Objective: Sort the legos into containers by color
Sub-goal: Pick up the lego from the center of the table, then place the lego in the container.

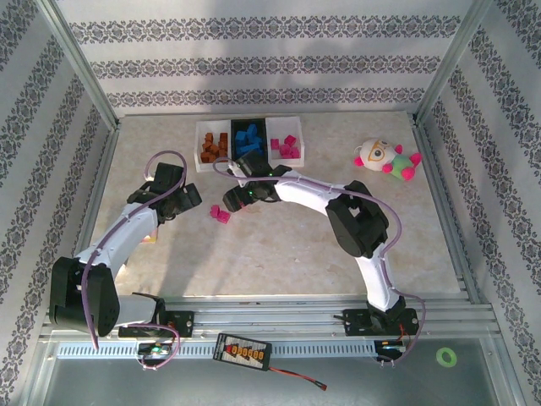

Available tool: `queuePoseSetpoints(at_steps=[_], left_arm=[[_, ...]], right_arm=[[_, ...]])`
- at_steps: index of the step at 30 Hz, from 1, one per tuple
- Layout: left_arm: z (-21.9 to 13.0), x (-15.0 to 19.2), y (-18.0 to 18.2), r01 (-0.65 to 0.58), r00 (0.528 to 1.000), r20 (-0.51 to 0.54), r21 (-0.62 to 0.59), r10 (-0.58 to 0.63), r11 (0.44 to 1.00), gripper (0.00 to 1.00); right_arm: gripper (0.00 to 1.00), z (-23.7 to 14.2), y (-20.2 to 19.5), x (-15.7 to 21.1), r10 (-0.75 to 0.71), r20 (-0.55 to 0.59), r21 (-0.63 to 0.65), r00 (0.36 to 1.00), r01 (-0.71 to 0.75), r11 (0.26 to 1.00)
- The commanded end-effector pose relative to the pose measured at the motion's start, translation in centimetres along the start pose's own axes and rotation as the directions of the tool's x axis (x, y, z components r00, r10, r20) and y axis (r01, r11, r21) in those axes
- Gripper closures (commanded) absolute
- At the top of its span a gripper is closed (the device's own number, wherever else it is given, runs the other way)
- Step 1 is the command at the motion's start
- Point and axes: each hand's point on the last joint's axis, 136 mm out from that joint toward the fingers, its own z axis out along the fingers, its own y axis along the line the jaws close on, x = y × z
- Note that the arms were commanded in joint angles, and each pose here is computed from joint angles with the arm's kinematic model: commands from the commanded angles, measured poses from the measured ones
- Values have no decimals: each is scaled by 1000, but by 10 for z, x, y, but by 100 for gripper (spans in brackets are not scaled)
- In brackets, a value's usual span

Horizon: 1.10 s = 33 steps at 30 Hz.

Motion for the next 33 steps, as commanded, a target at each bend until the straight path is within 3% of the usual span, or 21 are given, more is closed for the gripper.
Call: queuePoseSetpoints(at_steps=[1,11,15,19,26,33], left_arm=[[-5,-8,-7,-49,998,50,36,47,998,1],[-6,-7,-5,-82,995,59,34,80,996,1],[-4,-5,-6,-85,995,50,40,83,996,1],[-1,-2,-7,-98,994,47,42,96,994,1],[5,17,-21,-171,985,24,66,170,983,1],[12,39,-51,-225,974,16,104,224,969,1]], right_arm=[[18,19,-9,3,4,-37,46,999,-2,999],[33,36,-19,15,23,-117,105,993,-11,994],[47,28,-18,13,28,-113,113,993,-15,994],[72,12,-15,5,36,-85,110,996,-27,994],[74,-36,-18,-22,105,22,97,994,-107,990],[74,-86,-71,-68,129,247,221,960,-186,957]])
